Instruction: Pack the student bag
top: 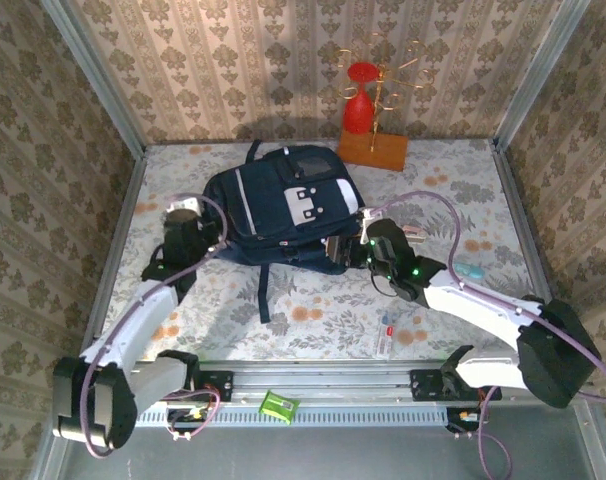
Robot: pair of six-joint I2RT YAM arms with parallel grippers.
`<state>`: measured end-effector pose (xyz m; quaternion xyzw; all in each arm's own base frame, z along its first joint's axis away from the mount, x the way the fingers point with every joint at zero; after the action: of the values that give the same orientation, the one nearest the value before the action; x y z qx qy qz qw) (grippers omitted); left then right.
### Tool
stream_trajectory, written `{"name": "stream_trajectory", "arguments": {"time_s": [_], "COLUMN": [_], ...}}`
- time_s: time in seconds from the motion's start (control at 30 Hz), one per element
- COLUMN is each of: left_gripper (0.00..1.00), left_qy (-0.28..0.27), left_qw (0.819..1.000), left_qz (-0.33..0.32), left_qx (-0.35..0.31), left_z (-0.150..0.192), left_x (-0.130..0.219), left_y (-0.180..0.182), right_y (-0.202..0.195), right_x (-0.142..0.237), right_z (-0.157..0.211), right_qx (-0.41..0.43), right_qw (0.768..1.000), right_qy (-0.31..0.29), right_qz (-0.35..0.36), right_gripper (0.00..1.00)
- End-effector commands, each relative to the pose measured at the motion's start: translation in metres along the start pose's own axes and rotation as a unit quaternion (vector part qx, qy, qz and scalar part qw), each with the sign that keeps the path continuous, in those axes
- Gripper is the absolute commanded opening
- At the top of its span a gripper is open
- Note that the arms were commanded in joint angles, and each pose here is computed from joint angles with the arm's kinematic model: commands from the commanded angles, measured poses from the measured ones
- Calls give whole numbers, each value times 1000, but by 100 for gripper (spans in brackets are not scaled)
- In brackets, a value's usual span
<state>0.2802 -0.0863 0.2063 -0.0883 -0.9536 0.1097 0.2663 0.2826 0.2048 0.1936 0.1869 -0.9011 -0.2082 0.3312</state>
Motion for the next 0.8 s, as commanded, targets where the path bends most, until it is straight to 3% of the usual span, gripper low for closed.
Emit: {"name": "stream_trajectory", "arguments": {"time_s": [0.0, 0.13, 0.3, 0.77], "left_gripper": [65, 61, 63, 64], "left_qy": [49, 82, 98, 76], "left_qw": [998, 994, 992, 994], "left_qz": [43, 68, 67, -76], "left_qx": [17, 22, 38, -3], "left_z": [27, 42, 46, 56], "left_x": [2, -6, -28, -62], "left_y": [-20, -48, -64, -61], "right_y": [12, 27, 16, -7], "right_x": [-27, -67, -103, -112], "right_z": [-6, -1, 21, 61], "right_qx": [35, 22, 3, -41], "right_qw": [999, 997, 994, 992], "right_qy": [35, 67, 104, 117], "right_qz": [3, -41, -33, -17], "right_gripper": [68, 62, 53, 48]}}
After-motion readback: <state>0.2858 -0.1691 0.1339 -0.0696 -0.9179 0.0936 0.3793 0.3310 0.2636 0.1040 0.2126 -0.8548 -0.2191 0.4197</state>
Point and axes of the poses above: each hand's point on the last joint's axis, 136 mm out from that joint toward the fingers, its own x axis back along the fingers, its own y axis along the line the jaws close on, z = x × y, the point moved 6 cm from there along x, back along the fingers, and after that the axes turned 6 degrees about -x, right-handed, at the moved point
